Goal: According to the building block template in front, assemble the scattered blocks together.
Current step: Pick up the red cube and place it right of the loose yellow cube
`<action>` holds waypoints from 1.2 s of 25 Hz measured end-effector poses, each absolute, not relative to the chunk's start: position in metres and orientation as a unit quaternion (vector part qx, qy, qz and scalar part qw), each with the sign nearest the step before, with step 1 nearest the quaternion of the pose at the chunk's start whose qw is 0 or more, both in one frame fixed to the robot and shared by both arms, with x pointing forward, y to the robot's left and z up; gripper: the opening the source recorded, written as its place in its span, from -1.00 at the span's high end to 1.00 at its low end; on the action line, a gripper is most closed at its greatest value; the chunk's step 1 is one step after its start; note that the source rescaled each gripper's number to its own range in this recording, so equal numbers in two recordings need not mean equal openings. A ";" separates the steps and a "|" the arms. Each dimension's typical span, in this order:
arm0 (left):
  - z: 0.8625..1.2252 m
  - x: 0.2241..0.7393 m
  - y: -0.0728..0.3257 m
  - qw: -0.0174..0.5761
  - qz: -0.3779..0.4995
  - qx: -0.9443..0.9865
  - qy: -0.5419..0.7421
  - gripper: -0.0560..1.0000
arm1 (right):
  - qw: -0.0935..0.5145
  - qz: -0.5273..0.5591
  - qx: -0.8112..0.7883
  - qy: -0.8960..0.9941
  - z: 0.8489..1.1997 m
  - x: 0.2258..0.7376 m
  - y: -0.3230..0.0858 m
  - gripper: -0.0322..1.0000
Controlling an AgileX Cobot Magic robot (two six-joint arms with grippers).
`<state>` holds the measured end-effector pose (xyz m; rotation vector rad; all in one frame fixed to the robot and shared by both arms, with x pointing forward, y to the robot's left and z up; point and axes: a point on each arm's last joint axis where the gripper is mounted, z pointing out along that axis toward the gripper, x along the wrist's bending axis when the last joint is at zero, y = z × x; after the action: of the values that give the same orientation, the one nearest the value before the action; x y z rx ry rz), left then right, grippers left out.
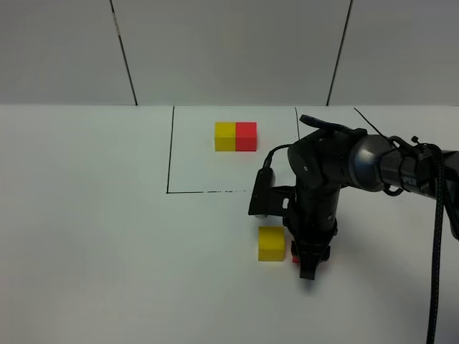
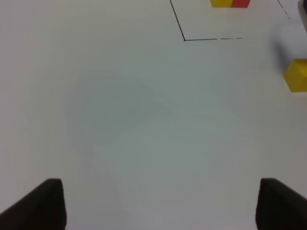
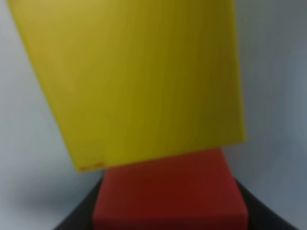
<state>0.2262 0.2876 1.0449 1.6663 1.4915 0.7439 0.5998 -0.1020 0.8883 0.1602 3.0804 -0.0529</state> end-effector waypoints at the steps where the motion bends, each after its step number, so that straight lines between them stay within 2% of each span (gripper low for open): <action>1: 1.045 0.226 0.288 0.382 0.292 0.653 0.585 -0.83 | 0.027 -0.018 0.052 0.998 0.887 0.600 -0.102 0.94; 30: 1.045 0.226 0.288 0.382 0.292 0.653 0.585 -0.83 | 0.031 0.006 0.022 0.999 0.887 0.604 -0.095 0.94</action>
<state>0.2262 0.2876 1.0449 1.6663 1.4915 0.7439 0.6045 -0.0955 0.8866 0.0685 3.0785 0.0174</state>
